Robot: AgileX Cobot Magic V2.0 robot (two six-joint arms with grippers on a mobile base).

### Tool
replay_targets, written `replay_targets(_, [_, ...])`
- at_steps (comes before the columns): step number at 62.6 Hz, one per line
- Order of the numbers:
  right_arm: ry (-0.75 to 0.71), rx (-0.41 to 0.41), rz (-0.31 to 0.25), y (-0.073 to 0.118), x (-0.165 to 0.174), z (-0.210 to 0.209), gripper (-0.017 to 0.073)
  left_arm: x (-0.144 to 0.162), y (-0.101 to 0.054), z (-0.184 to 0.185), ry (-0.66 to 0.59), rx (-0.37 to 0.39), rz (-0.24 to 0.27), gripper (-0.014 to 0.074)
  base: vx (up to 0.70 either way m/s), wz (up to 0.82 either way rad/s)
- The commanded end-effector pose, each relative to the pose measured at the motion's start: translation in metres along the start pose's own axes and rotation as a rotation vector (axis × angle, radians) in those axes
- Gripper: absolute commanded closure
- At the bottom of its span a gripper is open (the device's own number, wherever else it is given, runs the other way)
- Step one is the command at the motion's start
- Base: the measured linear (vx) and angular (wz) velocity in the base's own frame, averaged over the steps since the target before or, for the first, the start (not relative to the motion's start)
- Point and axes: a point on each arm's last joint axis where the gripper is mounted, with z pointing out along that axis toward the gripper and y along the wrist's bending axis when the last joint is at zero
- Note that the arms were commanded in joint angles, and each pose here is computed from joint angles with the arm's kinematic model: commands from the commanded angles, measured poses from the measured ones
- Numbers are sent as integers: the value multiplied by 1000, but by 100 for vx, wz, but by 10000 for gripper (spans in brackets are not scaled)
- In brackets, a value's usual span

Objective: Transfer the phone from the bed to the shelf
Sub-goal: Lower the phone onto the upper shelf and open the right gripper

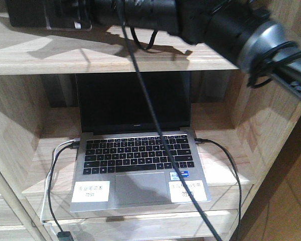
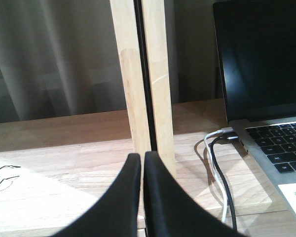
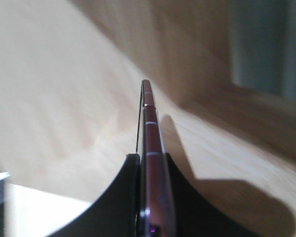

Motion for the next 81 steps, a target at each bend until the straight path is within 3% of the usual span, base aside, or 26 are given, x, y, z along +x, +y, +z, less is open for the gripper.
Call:
replay_targets(1, [-114, 15, -16, 11, -33, -17, 559, -14, 2, -3, -107, -10, -14, 592, 0, 0])
replay_targets(11, [-102, 19, -10, 8, -28, -13, 541, -14, 2, -3, -107, -10, -14, 592, 0, 0])
replay_targets(22, [-106, 32, -13, 6, -27, -12, 457, -14, 2, -3, -107, -10, -14, 592, 0, 0])
replay_targets(40, [-128, 88, -25, 1, -29, -13, 122, -14, 2, -3, -107, -10, -14, 592, 0, 0])
replay_targets(48, [-143, 120, -34, -2, -31, -13, 20, -14, 2, -3, -107, -10, -14, 592, 0, 0])
replay_targets(72, [-126, 121, -69, 2, -35, -19, 2, -14, 2, -3, -107, -10, -14, 592, 0, 0])
replay_targets(81, [-124, 112, -79, 9, -42, -26, 33, -14, 2, -3, -107, -10, -14, 592, 0, 0])
